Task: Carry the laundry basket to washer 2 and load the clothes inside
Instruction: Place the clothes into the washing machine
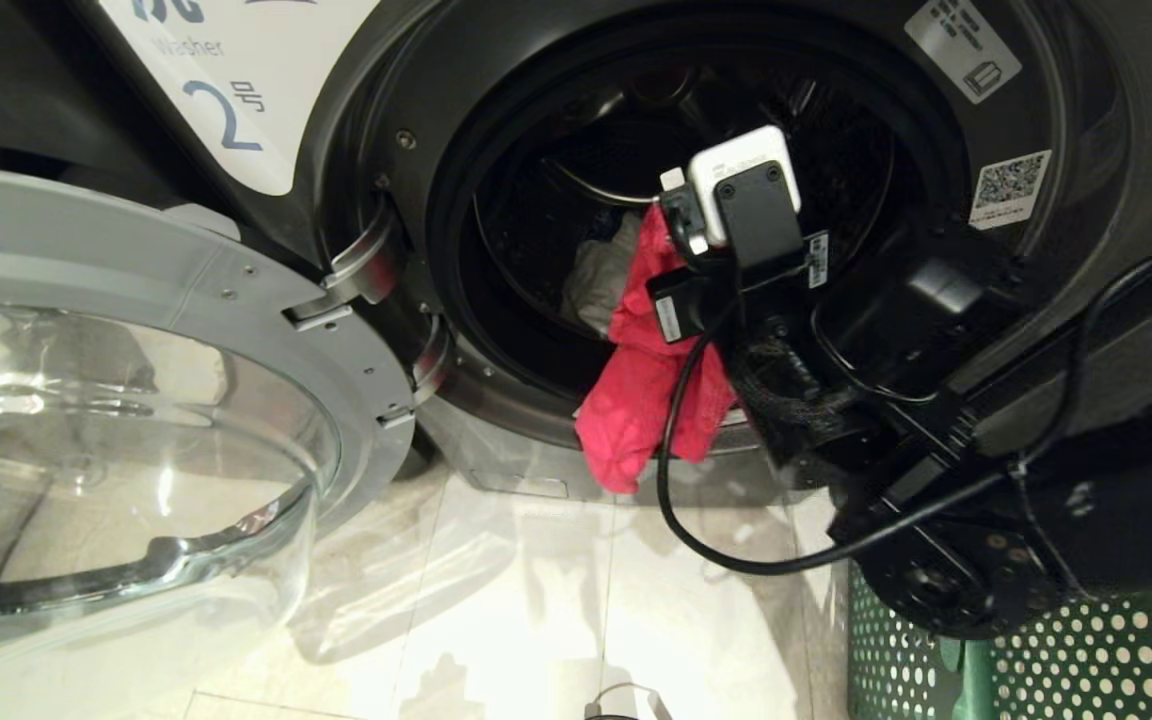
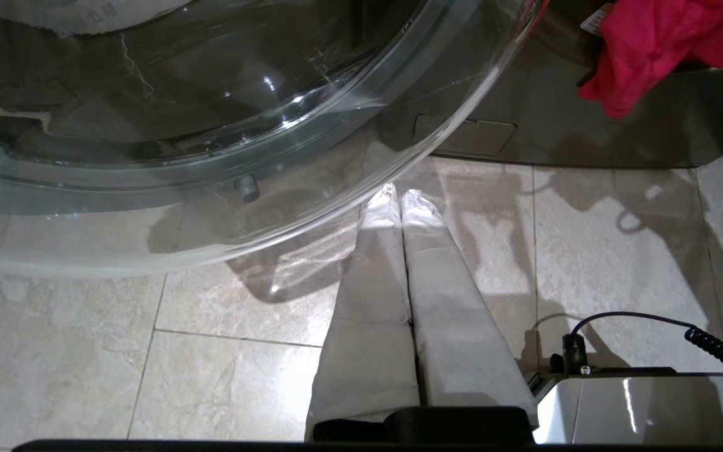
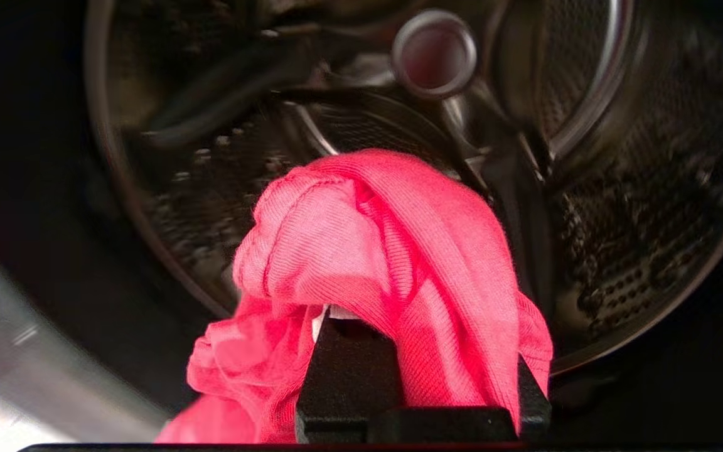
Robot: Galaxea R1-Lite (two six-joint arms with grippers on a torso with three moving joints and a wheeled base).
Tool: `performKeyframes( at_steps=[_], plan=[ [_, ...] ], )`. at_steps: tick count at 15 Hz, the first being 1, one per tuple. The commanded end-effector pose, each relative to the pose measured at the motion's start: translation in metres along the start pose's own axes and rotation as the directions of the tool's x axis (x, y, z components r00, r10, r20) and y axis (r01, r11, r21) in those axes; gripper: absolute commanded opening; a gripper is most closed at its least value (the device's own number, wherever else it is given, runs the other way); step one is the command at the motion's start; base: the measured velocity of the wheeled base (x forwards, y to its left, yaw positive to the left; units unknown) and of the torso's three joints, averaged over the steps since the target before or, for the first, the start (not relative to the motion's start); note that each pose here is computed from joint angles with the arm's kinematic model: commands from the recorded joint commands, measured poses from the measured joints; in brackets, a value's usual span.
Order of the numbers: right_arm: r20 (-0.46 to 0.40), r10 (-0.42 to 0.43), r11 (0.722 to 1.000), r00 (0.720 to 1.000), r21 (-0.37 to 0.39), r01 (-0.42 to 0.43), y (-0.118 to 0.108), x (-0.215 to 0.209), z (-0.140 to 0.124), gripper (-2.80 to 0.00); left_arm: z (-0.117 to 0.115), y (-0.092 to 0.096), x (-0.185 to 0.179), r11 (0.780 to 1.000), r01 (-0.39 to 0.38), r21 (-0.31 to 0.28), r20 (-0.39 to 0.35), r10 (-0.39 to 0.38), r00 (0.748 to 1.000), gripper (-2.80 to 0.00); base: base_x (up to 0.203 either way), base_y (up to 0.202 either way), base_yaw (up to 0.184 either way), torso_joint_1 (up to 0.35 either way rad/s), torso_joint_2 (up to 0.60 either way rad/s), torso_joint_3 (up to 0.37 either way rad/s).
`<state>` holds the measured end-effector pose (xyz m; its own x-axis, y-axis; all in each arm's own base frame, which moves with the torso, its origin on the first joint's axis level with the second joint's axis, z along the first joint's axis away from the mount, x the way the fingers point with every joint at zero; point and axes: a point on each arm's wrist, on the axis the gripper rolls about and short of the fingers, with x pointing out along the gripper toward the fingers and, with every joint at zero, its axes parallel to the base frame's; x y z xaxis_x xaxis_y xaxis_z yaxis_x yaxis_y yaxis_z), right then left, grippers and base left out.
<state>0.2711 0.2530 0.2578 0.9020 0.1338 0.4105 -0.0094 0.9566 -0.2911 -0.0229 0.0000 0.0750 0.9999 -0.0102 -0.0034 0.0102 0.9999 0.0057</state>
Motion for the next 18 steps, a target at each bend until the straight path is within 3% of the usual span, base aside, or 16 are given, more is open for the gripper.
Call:
performKeyframes(
  at_steps=[1, 6, 11, 14, 15, 17, 18],
  plan=[
    [-0.019, -0.019, 1.000, 1.000, -0.017, 0.018, 0.019, 0.018, -0.025, -2.80, 0.000, 0.000, 0.000, 1.000, 0.001, 0.000, -0.001, -0.001, 1.000, -2.80, 0.000, 0.000, 0.000, 0.000, 0.00, 0.000],
    [-0.008, -0.129, 0.992, 0.992, 0.006, 0.129, 0.039, 0.068, -0.059, -2.80, 0.000, 0.000, 0.000, 1.000, 0.001, 0.000, -0.001, -0.001, 1.000, -2.80, 0.000, 0.000, 0.000, 0.000, 0.00, 0.000],
    [0.056, -0.283, 0.958, 0.958, 0.056, 0.280, 0.020, 0.119, -0.062, -2.80, 0.000, 0.000, 0.000, 1.000, 0.001, 0.000, -0.001, -0.001, 1.000, -2.80, 0.000, 0.000, 0.000, 0.000, 0.00, 0.000],
    [-0.027, -0.312, 0.950, 0.950, -0.009, 0.311, 0.008, 0.133, -0.095, -2.80, 0.000, 0.000, 0.000, 1.000, 0.001, 0.000, 0.000, -0.001, 1.000, -2.80, 0.000, 0.000, 0.000, 0.000, 0.00, 0.000],
    [-0.068, -0.352, 0.936, 0.933, -0.020, 0.352, 0.007, 0.133, -0.098, -2.80, 0.000, 0.000, 0.000, 1.000, 0.001, 0.000, -0.001, -0.001, 1.000, -2.80, 0.000, 0.000, 0.000, 0.000, 0.00, 0.000],
    [-0.174, -0.476, 0.878, 0.862, -0.033, 0.478, -0.006, 0.137, -0.104, -2.80, 0.000, 0.000, 0.000, 1.000, 0.001, 0.000, 0.000, -0.001, 1.000, -2.80, 0.000, 0.000, 0.000, 0.000, 0.00, 0.000],
    [-0.204, -0.479, 0.874, 0.854, -0.020, 0.485, -0.014, 0.140, -0.106, -2.80, 0.000, 0.000, 0.000, 1.000, 0.001, 0.000, -0.001, -0.001, 1.000, -2.80, 0.000, 0.000, 0.000, 0.000, 0.00, 0.000]
  ],
)
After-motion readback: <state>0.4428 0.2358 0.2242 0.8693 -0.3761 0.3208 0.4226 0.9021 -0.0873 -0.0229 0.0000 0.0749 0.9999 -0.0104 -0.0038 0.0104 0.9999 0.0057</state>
